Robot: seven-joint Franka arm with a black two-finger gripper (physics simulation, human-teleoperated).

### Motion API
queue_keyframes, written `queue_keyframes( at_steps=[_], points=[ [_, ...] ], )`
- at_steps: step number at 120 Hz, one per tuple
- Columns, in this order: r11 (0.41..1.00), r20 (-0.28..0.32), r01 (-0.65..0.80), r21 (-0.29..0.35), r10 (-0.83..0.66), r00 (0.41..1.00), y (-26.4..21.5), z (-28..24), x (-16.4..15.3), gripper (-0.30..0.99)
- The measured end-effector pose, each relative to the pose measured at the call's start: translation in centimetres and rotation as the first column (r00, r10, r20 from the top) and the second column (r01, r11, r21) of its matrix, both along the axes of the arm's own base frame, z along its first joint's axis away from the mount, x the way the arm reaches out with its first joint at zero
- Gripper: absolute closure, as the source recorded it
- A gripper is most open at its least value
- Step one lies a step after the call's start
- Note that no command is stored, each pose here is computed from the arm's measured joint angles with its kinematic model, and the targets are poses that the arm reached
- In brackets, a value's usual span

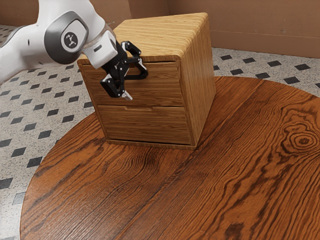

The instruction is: Pull the drawer handle with one arm to open the drawer

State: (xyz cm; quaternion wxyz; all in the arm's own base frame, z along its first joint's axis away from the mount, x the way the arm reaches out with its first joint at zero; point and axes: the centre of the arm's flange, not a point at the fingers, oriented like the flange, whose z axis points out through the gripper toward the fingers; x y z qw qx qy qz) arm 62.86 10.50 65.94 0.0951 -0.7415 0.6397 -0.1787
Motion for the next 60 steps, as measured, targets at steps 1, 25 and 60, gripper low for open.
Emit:
queue_keyframes(
  at_steps=[1,25,60],
  points=[
    [1.000,0.000,0.000,0.000,0.000,1.000,0.0,0.0,0.0,-0.14],
    [1.000,0.014,-0.013,0.006,0.013,1.000,0.7,0.8,-0.2,0.00],
    [1.000,0.018,-0.023,0.012,0.023,1.000,1.2,1.2,-0.5,0.00]
  ],
)
